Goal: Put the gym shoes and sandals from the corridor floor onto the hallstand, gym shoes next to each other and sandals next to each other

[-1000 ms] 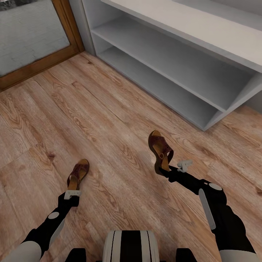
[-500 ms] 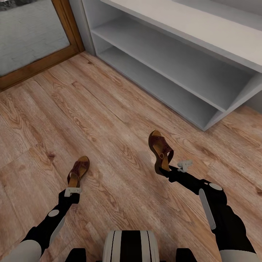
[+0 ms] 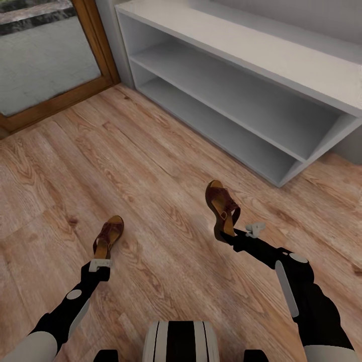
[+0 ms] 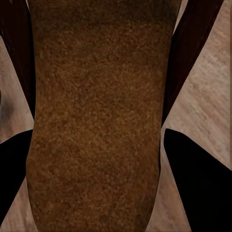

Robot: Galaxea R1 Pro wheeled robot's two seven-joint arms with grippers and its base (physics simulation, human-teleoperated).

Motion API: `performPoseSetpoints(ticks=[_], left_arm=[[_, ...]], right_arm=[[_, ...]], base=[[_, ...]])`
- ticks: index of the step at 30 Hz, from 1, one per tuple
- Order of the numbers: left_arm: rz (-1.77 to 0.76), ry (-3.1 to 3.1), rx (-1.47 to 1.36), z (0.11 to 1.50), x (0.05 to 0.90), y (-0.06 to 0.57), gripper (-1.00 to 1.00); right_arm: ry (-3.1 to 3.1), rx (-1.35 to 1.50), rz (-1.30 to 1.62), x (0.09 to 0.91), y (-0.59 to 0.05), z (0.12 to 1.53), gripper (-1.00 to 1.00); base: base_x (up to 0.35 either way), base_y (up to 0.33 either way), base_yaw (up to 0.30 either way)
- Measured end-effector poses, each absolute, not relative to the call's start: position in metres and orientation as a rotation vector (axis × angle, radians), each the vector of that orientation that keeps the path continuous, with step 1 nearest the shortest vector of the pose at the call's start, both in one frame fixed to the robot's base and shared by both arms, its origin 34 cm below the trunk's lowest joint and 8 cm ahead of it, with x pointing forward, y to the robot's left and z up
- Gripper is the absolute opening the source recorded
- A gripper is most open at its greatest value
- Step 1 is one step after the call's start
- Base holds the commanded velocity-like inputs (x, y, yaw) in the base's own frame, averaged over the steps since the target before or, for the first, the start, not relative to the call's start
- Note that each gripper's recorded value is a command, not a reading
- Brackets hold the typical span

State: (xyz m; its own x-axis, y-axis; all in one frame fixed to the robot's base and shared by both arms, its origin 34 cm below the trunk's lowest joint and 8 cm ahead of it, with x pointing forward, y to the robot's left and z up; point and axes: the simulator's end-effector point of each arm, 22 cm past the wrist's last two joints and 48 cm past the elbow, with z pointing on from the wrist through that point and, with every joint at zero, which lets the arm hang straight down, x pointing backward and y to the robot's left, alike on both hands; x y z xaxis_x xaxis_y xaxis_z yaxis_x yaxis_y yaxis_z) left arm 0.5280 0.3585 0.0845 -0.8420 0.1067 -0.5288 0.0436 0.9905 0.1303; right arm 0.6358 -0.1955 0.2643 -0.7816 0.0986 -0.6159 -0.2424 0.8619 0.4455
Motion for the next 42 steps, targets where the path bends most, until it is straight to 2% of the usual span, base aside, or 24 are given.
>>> performPoseSetpoints(ticks=[26, 34, 36, 42], left_arm=[[0.154, 2.436, 0.082, 0.151, 0.580, 0.360, -1.00], [0.139, 2.388, 0.077, 0.198, 0.630, 0.350, -1.00], [0.124, 2.362, 0.081, 0.246, 0.670, 0.339, -1.00], [0.127, 2.356, 0.079, 0.267, 0.677, 0.339, -1.00]], right_arm=[[2.245, -0.144, 0.663, 0.662, -0.191, 0.342, -1.00], [2.214, -0.156, 0.660, 0.665, -0.189, 0.362, -1.00], [2.208, -0.160, 0.654, 0.666, -0.189, 0.365, -1.00], [2.150, -0.179, 0.625, 0.671, -0.190, 0.377, -1.00]], base=[[0.000, 0.000, 0.000], [0.000, 0.000, 0.000], [0.000, 0.000, 0.000], [0.000, 0.000, 0.000]])
